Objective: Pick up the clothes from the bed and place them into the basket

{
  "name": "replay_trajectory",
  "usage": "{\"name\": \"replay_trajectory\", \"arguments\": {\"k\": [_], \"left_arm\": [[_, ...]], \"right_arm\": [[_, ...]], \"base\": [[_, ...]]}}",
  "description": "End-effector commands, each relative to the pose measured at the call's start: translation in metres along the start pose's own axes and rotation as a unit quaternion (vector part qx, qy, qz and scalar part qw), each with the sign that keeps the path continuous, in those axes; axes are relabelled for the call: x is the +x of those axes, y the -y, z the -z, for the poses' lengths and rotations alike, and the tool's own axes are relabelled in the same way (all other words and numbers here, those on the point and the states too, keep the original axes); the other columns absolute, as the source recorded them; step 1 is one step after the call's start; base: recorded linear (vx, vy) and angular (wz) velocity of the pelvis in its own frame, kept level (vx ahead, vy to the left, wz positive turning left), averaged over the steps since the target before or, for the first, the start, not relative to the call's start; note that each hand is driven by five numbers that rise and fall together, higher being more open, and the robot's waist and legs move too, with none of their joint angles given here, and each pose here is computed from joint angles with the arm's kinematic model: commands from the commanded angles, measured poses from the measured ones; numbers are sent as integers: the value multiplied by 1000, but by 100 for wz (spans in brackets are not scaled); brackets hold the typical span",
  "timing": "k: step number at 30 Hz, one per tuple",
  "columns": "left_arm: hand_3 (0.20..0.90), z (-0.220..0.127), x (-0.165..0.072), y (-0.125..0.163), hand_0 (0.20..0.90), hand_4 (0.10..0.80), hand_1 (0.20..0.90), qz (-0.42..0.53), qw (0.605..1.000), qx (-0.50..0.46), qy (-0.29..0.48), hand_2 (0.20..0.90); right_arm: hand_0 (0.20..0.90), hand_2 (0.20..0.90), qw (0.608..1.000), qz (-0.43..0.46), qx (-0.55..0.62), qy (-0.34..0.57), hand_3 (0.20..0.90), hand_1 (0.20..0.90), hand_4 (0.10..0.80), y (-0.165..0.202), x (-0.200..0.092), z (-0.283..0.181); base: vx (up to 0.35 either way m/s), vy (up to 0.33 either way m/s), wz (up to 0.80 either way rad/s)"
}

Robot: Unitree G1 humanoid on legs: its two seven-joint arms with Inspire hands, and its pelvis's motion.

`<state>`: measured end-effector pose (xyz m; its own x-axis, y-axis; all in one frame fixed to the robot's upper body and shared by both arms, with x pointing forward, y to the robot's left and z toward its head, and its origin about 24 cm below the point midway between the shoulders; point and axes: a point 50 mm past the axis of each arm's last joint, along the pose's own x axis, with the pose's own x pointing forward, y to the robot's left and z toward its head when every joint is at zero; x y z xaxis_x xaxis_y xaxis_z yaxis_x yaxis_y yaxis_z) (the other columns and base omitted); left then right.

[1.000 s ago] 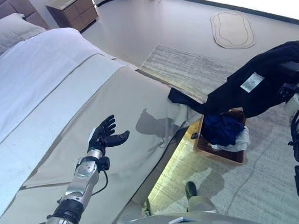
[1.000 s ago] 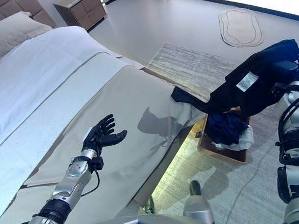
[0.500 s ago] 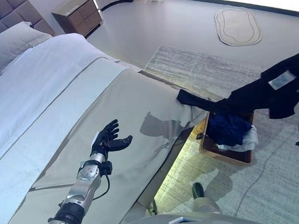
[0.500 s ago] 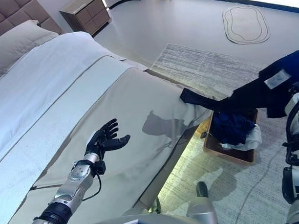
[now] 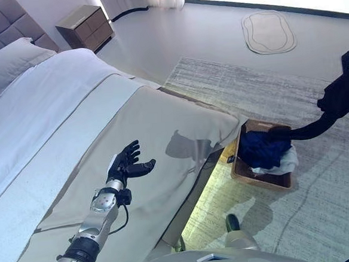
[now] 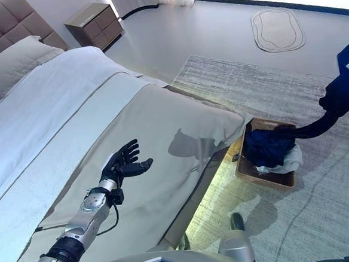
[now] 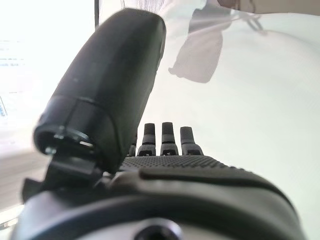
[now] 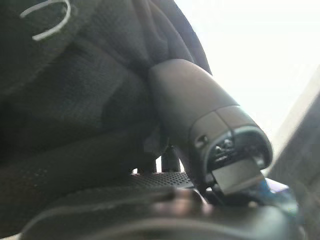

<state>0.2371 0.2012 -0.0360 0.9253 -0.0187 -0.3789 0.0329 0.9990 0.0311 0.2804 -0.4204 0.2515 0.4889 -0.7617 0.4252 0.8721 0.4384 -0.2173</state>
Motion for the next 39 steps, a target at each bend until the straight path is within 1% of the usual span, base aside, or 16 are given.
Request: {"name": "replay_trajectory", "arguments": {"k": [1, 3, 6, 12, 18, 20, 24, 28, 32, 37, 38, 39], "left_arm": [[900, -27, 8, -11, 900, 800, 900, -4, 997, 30, 65, 900], [900, -27, 8, -10, 900, 800, 900, -2, 997, 31, 65, 900], [900, -28, 10, -8, 900, 800, 900, -2, 997, 28, 67, 900], [900, -28, 10, -8, 900, 800, 900, -3, 997, 26, 70, 900], [900, -30, 10, -10, 900, 800, 900, -6, 997, 24, 72, 900], [900, -31, 10, -9, 900, 800, 900, -7, 997, 26, 74, 900], [900, -34, 10, -7, 900, 800, 900, -5, 996, 24, 80, 900], [900, -37, 12, -5, 900, 800, 900, 0, 996, 23, 86, 900], [900, -39, 12, -3, 900, 800, 900, 1, 996, 18, 89, 900], [900, -38, 11, -3, 900, 800, 900, 4, 996, 21, 88, 900], [900, -38, 11, -3, 900, 800, 900, 5, 996, 21, 88, 900], [900, -39, 11, -3, 900, 800, 900, 5, 996, 20, 89, 900]], "right_arm": [[300, 300, 991, -64, 27, 112, 200, 300, 100, -15, 1, -46], [300, 300, 989, -113, 22, 95, 200, 300, 100, -30, -7, -36], [300, 300, 985, -151, 12, 80, 200, 300, 100, -44, -15, -25], [300, 300, 983, -176, 0, 50, 200, 300, 100, -54, -22, -11], [300, 300, 986, -161, -38, -13, 200, 300, 100, -51, -27, 19], [300, 300, 990, -130, -35, -50, 200, 300, 100, -47, -28, 34], [300, 300, 990, -106, -50, -78, 200, 300, 100, -43, -31, 47], [300, 300, 989, -110, -60, -82, 200, 300, 100, -43, -32, 52], [300, 300, 985, -144, -63, -74, 200, 300, 100, -48, -36, 52], [300, 300, 982, -157, -70, -74, 200, 300, 100, -49, -39, 55], [347, 347, 982, -159, -71, -74, 255, 347, 155, -49, -39, 55], [495, 495, 982, -159, -70, -77, 428, 495, 328, -49, -39, 55]], "base": [[-6, -6, -3], [0, 0, 0], [0, 0, 0], [-2, 1, 1], [0, 0, 0], [0, 0, 0], [-26, 6, -2], [-16, 7, 0], [0, 0, 0], [0, 0, 0], [0, 0, 0], [0, 0, 0]]}}
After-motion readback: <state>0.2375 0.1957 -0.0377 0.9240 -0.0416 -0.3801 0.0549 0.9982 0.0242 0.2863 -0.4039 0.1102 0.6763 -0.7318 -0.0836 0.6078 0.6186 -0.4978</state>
